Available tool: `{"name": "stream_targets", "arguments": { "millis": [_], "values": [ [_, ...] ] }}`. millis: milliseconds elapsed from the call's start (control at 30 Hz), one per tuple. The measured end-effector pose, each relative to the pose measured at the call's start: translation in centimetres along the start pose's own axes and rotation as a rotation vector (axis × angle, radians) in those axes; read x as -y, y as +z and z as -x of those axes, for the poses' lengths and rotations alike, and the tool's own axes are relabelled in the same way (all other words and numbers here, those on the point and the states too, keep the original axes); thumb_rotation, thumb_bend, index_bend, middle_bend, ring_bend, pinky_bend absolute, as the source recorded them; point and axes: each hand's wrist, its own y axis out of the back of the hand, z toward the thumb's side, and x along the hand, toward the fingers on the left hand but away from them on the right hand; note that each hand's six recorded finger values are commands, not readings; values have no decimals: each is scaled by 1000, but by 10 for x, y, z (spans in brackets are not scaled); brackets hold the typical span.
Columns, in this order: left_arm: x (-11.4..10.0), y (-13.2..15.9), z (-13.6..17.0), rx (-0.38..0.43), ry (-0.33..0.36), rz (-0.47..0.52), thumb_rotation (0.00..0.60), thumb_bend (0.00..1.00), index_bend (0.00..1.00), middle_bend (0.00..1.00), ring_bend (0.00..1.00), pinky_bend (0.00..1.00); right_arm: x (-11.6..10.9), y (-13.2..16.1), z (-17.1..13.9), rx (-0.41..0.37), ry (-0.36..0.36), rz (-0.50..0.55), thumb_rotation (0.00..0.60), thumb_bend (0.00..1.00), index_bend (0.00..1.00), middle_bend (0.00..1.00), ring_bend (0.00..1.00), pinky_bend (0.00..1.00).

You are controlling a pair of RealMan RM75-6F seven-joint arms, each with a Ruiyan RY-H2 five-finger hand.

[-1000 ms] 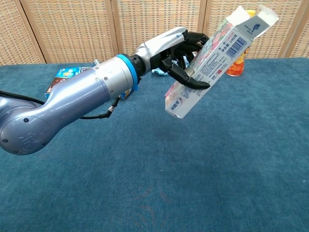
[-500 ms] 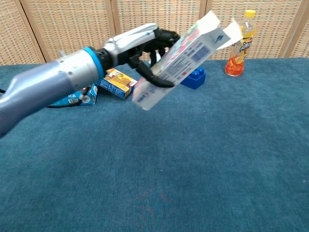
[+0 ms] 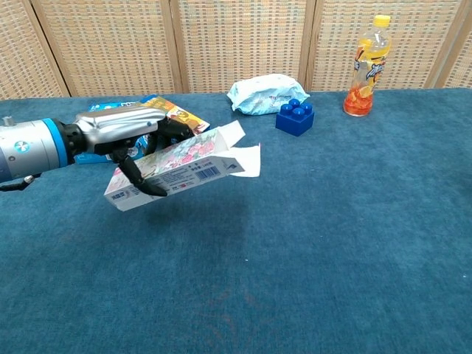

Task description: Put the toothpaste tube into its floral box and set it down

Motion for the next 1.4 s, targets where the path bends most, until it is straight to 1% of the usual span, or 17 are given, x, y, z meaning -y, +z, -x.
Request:
{"name": "stream_targets", "arguments": {
  "millis": [67,100,133,200,233,267,300,333,367,533,700,833,1033,1167,1233,1267,1400],
  "values": [
    [2,-1,1,-4,-4,-7,600,225,572,537,510,548,14,4,-6,0,15,43,600,0,0,0,0,0],
    [3,-1,2,-6,-5,-11,600,225,572,512,486,532,20,6,-9,-1,19,59,600,0,0,0,0,0],
    [4,-1,2,-8,-8,-14,600,224,556,446,424,490,24,8,-12,-2,20,72,600,0,0,0,0,0],
    [7,-1,3,-17,-21,-11,600,225,428,236,227,342,29,12,-18,-7,14,93,600,0,0,0,0,0],
    [9,-1,3,-22,-30,-6,600,225,294,111,110,238,30,13,-20,-9,11,101,600,0,0,0,0,0],
    [11,-2,3,-30,-45,4,600,225,161,30,32,152,30,14,-22,-11,6,107,600,0,0,0,0,0],
    [13,-2,3,-37,-58,12,600,225,92,5,6,113,30,15,-23,-13,2,107,600,0,0,0,0,0],
    [15,-1,4,-43,-71,21,600,225,30,0,0,80,29,15,-24,-15,-3,106,600,0,0,0,0,0],
    [16,0,4,-50,-85,30,600,225,6,0,0,64,28,15,-25,-17,-9,102,600,0,0,0,0,0],
    [15,5,7,-65,-96,53,600,225,0,0,0,12,24,17,-32,-18,-29,93,600,0,0,0,0,0],
    [-1,2,19,-76,-42,79,600,224,0,0,0,0,22,15,-44,-10,-42,98,600,0,0,0,0,0],
    [-23,-10,45,-116,35,95,600,225,0,0,0,0,22,13,-54,2,-57,98,600,0,0,0,0,0],
    [-47,-35,107,-252,181,73,600,223,0,0,0,0,24,17,-78,24,-85,133,600,0,0,0,0,0],
    [-57,-48,168,-410,278,25,600,223,0,0,0,0,23,21,-92,37,-93,190,600,0,0,0,0,0],
    [-58,-51,196,-489,294,2,600,223,0,0,0,0,22,24,-96,39,-94,207,600,0,0,0,0,0],
    [-57,-50,213,-539,292,-8,600,223,0,0,0,0,21,26,-98,39,-96,216,600,0,0,0,0,0],
    [-56,-44,257,-663,271,2,600,222,0,0,0,0,19,28,-104,39,-99,233,600,0,0,0,0,0]
  ]
}}
